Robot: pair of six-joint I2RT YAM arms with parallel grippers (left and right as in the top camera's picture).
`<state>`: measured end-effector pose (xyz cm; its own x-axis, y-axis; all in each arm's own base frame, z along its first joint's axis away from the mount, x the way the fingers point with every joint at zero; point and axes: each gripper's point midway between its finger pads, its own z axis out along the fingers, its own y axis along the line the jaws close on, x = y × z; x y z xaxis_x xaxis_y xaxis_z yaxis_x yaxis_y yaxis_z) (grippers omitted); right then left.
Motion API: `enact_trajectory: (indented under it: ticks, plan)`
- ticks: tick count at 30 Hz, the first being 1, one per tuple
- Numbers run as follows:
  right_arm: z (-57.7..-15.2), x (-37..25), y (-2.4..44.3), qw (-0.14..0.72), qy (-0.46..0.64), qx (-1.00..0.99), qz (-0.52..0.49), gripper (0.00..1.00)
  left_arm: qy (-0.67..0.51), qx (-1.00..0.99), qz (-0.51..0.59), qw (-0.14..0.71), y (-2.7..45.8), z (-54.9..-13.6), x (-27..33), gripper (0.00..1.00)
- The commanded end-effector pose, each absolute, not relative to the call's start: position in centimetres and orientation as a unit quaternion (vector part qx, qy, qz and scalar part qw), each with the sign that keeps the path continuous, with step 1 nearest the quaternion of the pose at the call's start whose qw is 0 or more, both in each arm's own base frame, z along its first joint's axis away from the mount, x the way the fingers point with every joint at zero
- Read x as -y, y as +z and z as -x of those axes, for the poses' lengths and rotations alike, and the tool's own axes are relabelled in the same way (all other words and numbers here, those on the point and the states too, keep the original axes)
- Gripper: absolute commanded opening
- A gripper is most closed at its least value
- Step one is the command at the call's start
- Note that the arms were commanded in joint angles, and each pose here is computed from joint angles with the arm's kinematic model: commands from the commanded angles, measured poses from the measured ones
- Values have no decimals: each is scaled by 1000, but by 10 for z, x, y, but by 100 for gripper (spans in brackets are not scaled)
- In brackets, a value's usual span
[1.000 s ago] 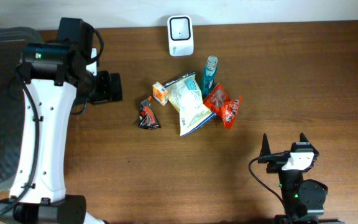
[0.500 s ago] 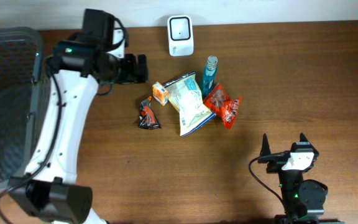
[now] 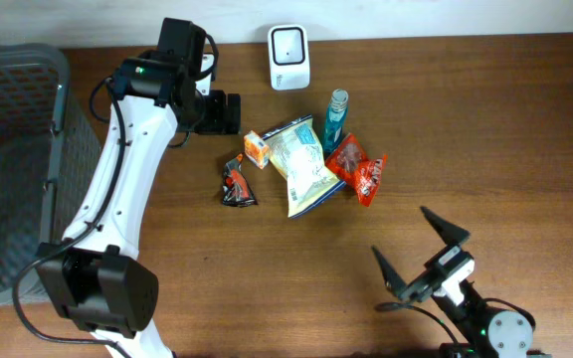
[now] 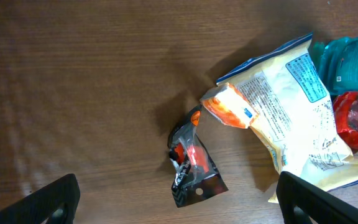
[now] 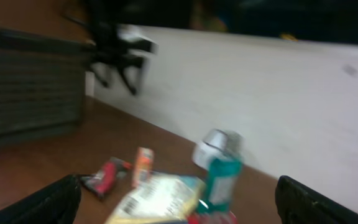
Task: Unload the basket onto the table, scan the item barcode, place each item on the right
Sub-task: 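Reach the right gripper to the teal mouthwash bottle and grasp it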
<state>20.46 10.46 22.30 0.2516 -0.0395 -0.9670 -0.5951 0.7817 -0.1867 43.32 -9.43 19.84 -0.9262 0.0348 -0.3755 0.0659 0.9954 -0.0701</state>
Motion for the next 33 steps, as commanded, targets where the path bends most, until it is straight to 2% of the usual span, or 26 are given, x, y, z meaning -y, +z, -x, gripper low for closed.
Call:
enact_trajectory:
  ticks: [1,4,10,12,13,15,18,25,30,33]
  plan:
    - [-187,-122,231,729,244,-562,305,98,-33,-981,-31,187,195,-433,91,99]
    - [-184,-122,248,726,249,-566,300,98,-33,-981,-31,187,195,-433,91,99]
    - [-207,-126,281,659,294,-629,287,98,-33,-981,-31,187,195,-433,91,99]
    - [-200,-141,295,638,337,-605,338,98,-33,-981,-31,187,195,-433,91,99]
    - [-178,-158,299,606,389,-557,413,98,-33,-981,-32,187,195,-433,91,99]
    - [-161,-165,300,584,418,-509,475,98,-33,-981,-31,187,195,-433,91,99]
    - [-189,-161,314,568,465,-560,384,98,-33,-981,-31,187,195,-433,91,99]
    - [-251,-128,347,671,402,-581,224,98,-33,-981,-31,187,195,-433,91,99]
    - [-286,-125,357,613,384,-660,201,98,-33,-981,-31,187,195,-433,91,99]
    - [-308,-107,370,577,314,-737,160,98,-33,-981,-31,187,195,-433,91,99]
